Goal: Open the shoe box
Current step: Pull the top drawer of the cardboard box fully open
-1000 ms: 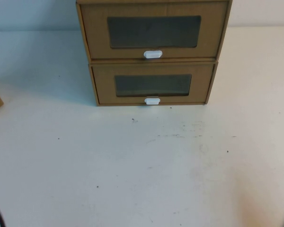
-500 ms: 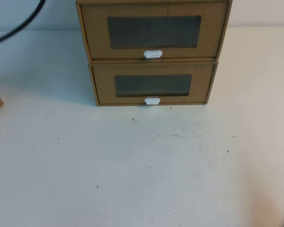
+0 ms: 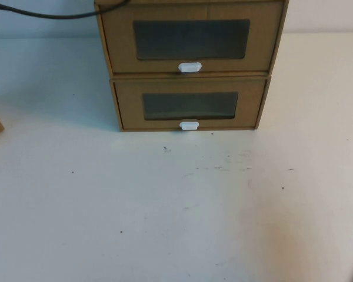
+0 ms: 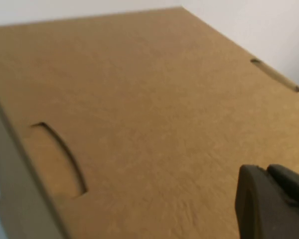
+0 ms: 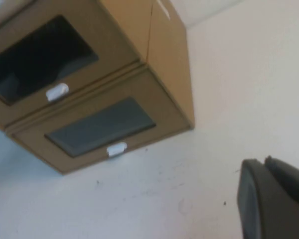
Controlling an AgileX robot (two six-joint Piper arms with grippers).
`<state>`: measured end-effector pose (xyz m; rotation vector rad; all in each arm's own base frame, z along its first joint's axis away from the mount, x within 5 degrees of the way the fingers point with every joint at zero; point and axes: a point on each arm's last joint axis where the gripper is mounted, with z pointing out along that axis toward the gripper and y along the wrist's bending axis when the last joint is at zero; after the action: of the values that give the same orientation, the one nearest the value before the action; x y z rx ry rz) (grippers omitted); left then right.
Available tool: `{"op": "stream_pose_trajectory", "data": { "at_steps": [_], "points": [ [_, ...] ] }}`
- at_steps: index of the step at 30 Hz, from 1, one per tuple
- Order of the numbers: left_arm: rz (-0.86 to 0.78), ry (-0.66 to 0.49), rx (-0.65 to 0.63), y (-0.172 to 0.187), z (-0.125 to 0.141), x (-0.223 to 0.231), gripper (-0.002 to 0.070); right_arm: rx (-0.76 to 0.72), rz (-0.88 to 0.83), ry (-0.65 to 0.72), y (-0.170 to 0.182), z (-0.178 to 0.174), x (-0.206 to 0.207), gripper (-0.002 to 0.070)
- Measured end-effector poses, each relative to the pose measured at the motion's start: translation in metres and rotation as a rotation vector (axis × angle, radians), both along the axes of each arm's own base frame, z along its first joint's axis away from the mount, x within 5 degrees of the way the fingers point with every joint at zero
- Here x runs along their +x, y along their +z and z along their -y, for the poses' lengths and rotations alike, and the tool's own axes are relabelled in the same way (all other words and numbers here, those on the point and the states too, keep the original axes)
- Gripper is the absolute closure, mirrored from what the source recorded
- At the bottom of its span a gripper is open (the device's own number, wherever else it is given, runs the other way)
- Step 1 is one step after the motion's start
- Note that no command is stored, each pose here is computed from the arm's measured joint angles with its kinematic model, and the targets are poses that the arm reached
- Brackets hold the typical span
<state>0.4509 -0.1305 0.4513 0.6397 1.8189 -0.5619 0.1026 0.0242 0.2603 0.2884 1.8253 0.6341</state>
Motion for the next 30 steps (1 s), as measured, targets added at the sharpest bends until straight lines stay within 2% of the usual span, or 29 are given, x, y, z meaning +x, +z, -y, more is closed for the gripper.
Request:
{"op": "stream_pose_trajectory", "data": {
  "at_steps": [2, 6, 15, 24, 27, 30],
  "points": [
    [-0.013, -0.024, 0.002, -0.017, 0.014, 0.013, 0.0679, -0.031, -0.056, 0.06, 0.006, -0.003, 0.014, 0.0694],
    [-0.053, -0.044, 0.008, -0.042, 0.026, 0.027, 0.0679, -0.091, -0.137, 0.188, 0.018, -0.009, 0.046, 0.0694],
    [-0.048, -0.011, 0.005, -0.047, 0.016, 0.034, 0.0679, -0.213, -0.147, 0.323, 0.041, -0.015, 0.1, 0.0694],
    [-0.056, -0.012, -0.003, -0.047, 0.012, 0.035, 0.0679, -0.45, -0.183, 0.577, 0.048, -0.087, 0.128, 0.0694],
    [-0.058, -0.02, -0.016, -0.046, 0.013, 0.034, 0.0679, -0.561, -0.247, 0.589, 0.048, -0.106, 0.133, 0.0694],
    [-0.061, -0.023, -0.017, -0.046, 0.013, 0.034, 0.0679, -0.703, -0.372, 0.525, 0.05, -0.115, 0.136, 0.0694]
  ]
}}
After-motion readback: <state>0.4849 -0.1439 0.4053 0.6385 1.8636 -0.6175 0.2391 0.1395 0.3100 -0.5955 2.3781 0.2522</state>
